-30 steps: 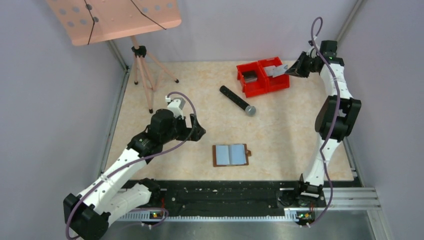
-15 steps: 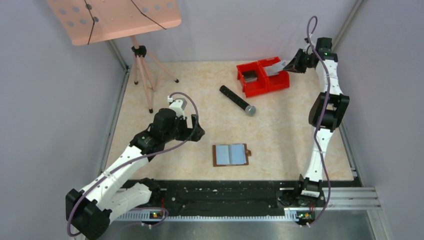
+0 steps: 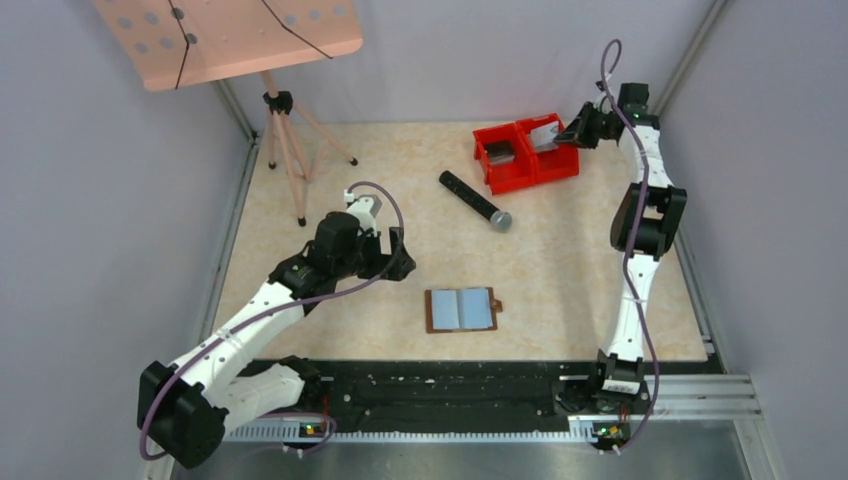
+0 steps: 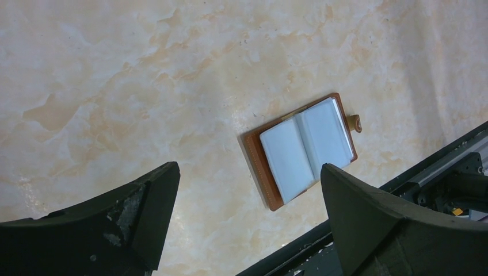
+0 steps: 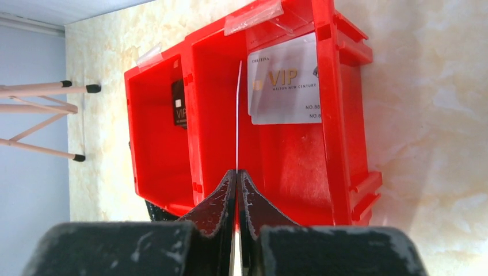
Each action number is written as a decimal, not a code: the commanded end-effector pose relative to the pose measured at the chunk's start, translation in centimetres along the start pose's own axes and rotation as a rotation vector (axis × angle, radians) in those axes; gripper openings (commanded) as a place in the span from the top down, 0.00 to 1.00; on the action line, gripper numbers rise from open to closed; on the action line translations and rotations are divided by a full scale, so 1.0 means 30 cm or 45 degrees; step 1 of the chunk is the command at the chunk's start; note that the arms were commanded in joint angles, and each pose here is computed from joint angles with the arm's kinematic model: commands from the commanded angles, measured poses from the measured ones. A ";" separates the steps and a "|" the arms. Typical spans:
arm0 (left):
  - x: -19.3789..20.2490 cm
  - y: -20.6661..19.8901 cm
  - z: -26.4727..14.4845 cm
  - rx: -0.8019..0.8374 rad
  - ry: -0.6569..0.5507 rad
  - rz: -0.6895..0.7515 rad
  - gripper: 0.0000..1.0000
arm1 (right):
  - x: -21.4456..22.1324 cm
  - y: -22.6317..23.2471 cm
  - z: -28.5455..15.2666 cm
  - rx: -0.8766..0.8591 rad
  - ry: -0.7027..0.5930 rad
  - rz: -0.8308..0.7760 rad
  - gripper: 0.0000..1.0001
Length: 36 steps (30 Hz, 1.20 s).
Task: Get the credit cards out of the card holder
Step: Place the credit card in the storage box.
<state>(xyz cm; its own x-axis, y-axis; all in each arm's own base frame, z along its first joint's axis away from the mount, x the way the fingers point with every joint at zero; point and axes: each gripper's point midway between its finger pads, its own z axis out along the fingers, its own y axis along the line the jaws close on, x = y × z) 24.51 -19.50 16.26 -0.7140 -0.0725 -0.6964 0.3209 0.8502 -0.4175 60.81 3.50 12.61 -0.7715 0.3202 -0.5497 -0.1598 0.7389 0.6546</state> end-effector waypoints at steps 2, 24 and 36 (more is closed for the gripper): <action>-0.100 -0.059 -0.019 0.073 -0.115 -0.007 0.02 | -0.030 0.028 0.062 -0.067 -0.047 -0.047 1.00; -0.087 -0.067 -0.024 0.096 -0.113 -0.046 0.03 | -0.133 -0.014 0.083 0.045 -0.209 -0.034 0.88; -0.072 -0.065 -0.048 0.101 -0.121 -0.057 0.03 | -0.220 0.006 0.069 0.052 -0.324 -0.068 0.84</action>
<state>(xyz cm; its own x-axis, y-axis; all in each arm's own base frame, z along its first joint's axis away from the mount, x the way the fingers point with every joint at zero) 24.41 -20.03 17.37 -0.7107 -0.1239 -0.6925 0.3117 0.8271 -0.4678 65.57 2.95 11.89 -0.6624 0.4112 -0.6262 -0.1196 0.7671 0.6303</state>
